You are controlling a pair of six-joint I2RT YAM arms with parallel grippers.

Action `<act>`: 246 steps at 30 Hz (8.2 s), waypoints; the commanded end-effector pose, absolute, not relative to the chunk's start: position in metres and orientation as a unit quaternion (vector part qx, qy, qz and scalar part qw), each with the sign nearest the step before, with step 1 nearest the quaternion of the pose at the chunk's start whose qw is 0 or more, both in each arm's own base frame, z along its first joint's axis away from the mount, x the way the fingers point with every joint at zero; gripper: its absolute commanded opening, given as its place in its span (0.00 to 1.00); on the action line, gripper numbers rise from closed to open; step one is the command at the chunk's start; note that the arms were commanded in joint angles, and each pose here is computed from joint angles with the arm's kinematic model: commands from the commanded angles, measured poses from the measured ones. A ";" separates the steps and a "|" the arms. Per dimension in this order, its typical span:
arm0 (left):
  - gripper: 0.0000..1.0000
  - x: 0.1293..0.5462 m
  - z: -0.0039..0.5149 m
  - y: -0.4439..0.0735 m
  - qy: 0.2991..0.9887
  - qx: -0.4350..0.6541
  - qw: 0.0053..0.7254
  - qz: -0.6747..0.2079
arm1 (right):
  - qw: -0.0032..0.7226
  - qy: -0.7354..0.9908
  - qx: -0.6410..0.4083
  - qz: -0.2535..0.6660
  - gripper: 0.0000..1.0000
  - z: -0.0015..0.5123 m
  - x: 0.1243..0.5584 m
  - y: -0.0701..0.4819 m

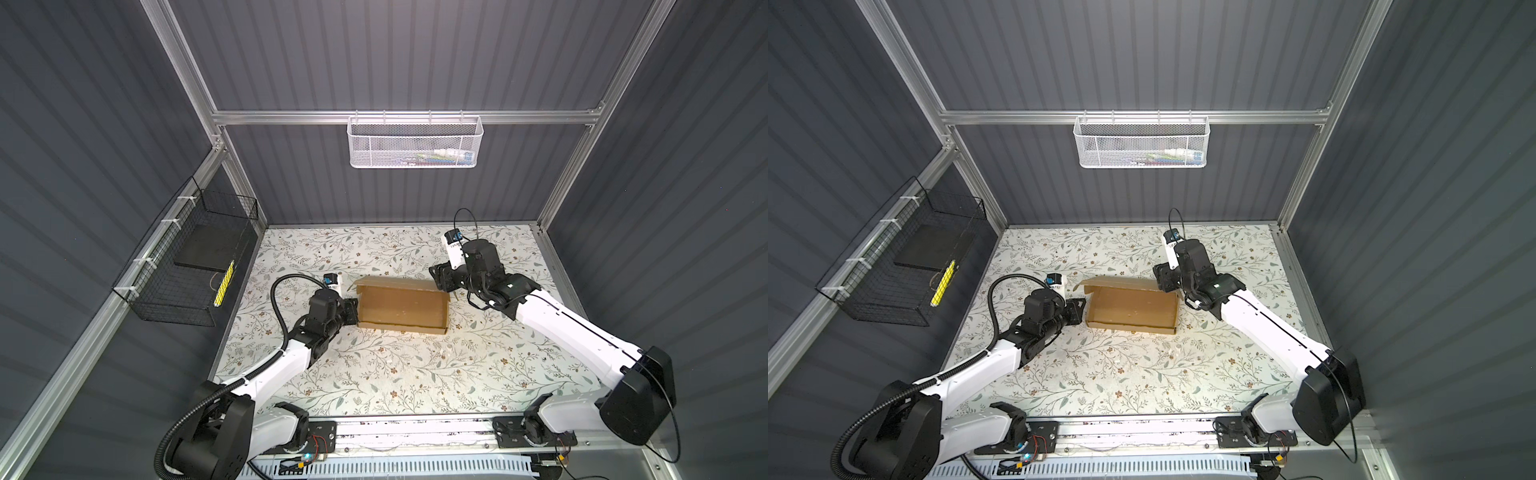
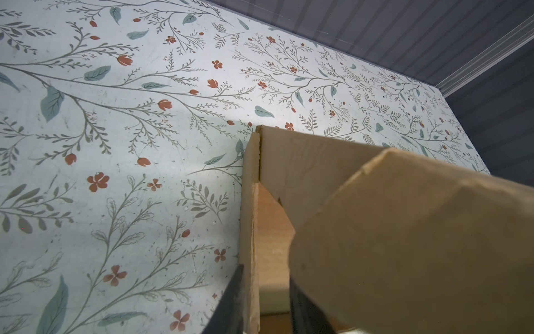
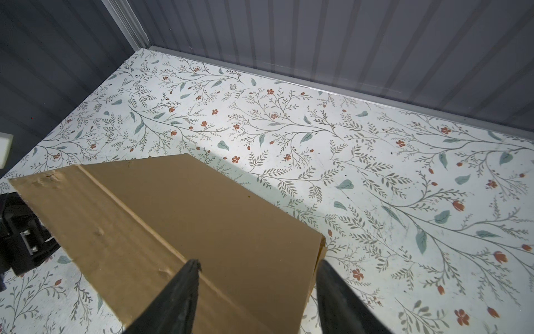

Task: Fold the paper box

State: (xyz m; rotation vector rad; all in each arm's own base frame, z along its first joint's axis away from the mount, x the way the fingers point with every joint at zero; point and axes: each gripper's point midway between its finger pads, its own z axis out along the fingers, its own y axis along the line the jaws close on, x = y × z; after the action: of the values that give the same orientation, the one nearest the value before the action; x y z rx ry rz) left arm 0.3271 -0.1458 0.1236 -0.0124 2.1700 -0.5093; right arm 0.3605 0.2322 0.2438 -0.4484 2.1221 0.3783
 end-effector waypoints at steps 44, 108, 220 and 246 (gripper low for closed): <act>0.33 0.293 0.148 -0.103 0.871 -0.059 0.463 -0.152 | 0.378 0.889 -0.194 0.169 0.65 0.189 0.347 0.254; 0.38 0.310 0.156 -0.133 0.882 -0.016 0.433 -0.187 | 0.278 0.936 -0.150 0.155 0.64 0.080 0.318 0.245; 0.19 0.345 0.065 -0.152 0.963 0.056 0.208 -0.164 | 0.267 0.938 -0.155 0.161 0.62 0.072 0.322 0.253; 0.02 0.347 0.074 -0.162 0.948 0.056 0.237 -0.204 | 0.322 0.910 -0.136 0.222 0.67 0.137 0.327 0.259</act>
State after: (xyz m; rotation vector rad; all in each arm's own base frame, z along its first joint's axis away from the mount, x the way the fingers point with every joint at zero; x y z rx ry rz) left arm 0.3500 -0.1597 0.0707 0.1473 2.6154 -0.5202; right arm 0.3242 0.2572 0.1193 -0.3775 2.4202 0.5438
